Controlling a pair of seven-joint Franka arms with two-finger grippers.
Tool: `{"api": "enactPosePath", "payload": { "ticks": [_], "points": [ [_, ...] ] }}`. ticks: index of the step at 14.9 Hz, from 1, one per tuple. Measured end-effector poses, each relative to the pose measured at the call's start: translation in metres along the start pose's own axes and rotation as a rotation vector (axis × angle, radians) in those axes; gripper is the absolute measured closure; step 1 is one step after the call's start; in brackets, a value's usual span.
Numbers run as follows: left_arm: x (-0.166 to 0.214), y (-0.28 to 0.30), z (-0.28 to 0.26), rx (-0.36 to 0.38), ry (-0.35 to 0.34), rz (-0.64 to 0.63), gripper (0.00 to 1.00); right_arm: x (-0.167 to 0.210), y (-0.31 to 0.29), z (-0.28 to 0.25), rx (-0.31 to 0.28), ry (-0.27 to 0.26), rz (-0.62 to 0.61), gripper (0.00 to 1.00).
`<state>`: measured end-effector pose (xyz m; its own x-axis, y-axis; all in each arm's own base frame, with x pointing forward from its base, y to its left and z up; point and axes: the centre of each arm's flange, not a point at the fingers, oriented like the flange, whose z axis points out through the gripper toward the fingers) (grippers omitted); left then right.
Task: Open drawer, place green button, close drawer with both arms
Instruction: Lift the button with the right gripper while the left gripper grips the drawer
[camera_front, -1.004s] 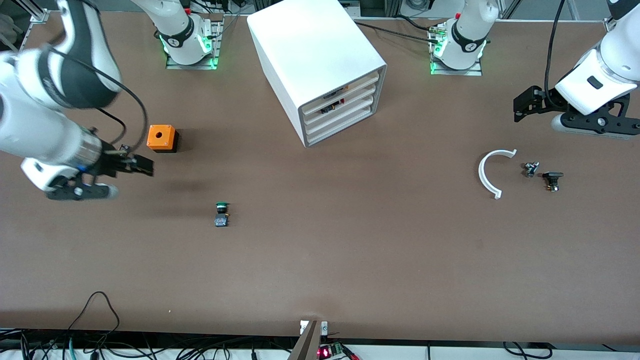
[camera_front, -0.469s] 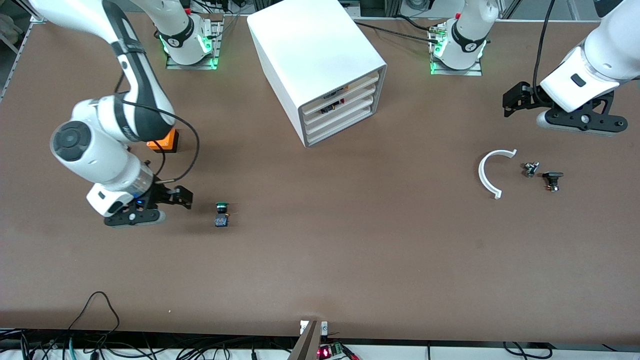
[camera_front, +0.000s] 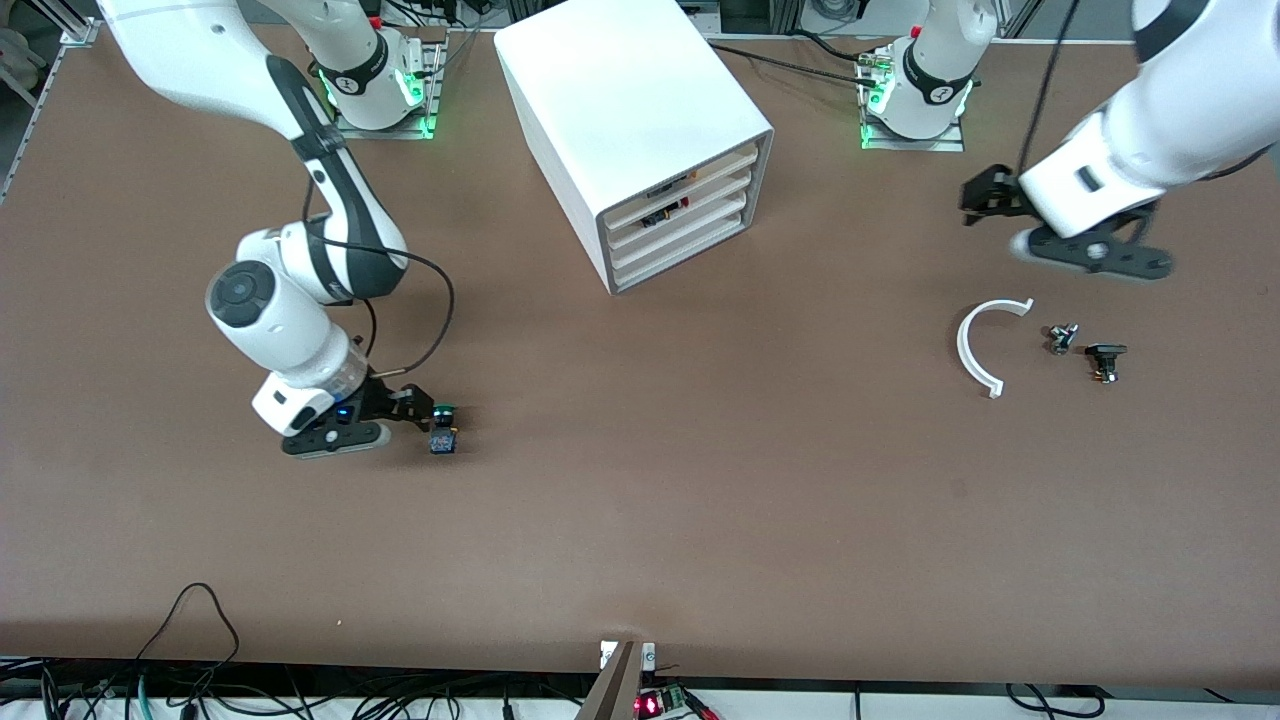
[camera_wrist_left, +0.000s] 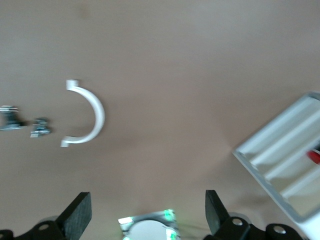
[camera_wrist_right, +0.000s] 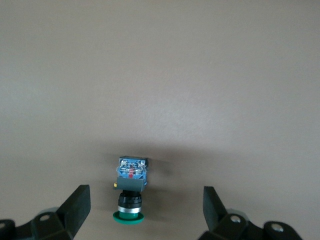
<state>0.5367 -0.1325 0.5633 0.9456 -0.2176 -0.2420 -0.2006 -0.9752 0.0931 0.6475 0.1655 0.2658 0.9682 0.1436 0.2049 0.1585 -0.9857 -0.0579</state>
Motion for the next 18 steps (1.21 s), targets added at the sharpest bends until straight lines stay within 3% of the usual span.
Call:
{"api": "enactPosePath", "payload": {
  "ticks": [5, 11, 13, 14, 17, 18],
  "points": [
    [0.033, 0.056, 0.058, -0.234, -0.109, 0.081, 0.00, -0.015, -0.015, 0.049, 0.020, -0.024, -0.017, 0.00],
    [0.049, 0.061, 0.133, -0.477, -0.063, 0.199, 0.01, -0.024, -0.019, 0.076, 0.025, -0.024, -0.021, 0.02],
    [0.049, 0.059, 0.165, -0.558, -0.045, 0.220, 0.00, -0.024, -0.019, 0.077, 0.025, -0.025, -0.021, 0.16],
    [0.048, 0.058, 0.182, -0.597, -0.035, 0.225, 0.00, -0.024, -0.019, 0.077, 0.026, -0.025, -0.021, 0.17],
    [0.041, 0.055, 0.230, -0.704, -0.001, 0.244, 0.02, -0.024, -0.020, 0.077, 0.026, -0.024, -0.021, 0.50],
    [0.039, 0.054, 0.245, -0.730, 0.010, 0.251, 0.04, -0.024, -0.020, 0.077, 0.026, -0.024, -0.021, 0.56]
  ]
}}
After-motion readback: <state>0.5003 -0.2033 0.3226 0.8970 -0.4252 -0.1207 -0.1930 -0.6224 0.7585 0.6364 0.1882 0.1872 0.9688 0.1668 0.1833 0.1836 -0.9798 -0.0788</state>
